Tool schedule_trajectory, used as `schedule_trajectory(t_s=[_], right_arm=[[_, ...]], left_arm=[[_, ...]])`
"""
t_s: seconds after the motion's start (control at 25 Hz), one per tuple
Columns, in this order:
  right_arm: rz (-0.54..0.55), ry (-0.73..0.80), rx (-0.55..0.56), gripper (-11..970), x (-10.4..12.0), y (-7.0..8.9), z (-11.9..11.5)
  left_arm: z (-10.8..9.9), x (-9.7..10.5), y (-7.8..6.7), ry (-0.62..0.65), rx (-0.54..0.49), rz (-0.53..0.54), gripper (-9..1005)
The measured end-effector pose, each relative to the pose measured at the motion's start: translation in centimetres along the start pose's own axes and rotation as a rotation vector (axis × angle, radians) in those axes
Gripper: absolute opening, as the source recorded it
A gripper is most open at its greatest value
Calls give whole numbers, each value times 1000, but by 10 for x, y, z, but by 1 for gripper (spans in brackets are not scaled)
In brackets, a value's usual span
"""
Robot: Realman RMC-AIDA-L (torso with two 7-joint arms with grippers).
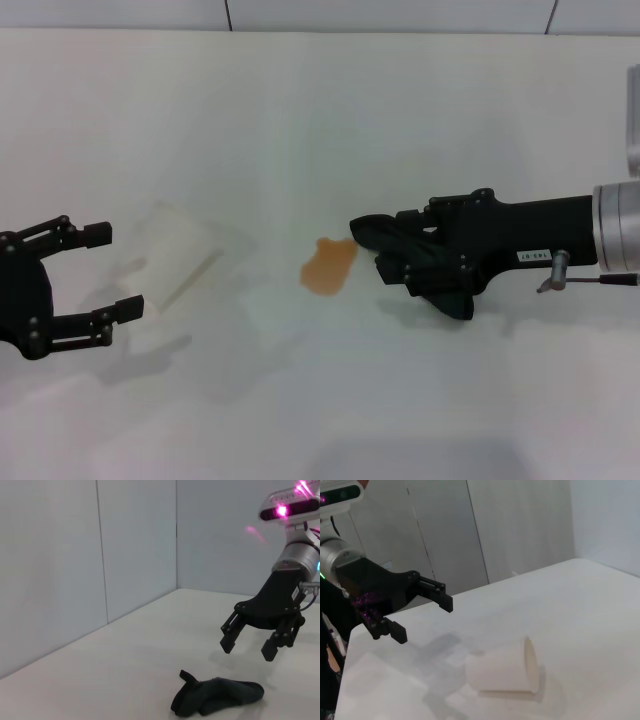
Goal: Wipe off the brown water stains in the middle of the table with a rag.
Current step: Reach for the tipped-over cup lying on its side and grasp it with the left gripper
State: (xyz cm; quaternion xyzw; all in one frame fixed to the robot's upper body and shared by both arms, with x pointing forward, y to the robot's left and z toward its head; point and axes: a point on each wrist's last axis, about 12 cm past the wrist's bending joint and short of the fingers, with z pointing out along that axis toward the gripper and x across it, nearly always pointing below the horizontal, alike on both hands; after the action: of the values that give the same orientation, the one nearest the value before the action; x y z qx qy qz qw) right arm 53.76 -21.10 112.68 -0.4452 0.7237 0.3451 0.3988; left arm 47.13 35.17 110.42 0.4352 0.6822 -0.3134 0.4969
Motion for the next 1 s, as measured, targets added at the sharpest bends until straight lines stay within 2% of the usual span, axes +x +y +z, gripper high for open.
schedule_trajectory(t_s=[1.0], right_arm=[[-6, 20, 3, 691, 2, 0, 1]], left_arm=[[0, -1, 1, 4, -4, -18, 874]])
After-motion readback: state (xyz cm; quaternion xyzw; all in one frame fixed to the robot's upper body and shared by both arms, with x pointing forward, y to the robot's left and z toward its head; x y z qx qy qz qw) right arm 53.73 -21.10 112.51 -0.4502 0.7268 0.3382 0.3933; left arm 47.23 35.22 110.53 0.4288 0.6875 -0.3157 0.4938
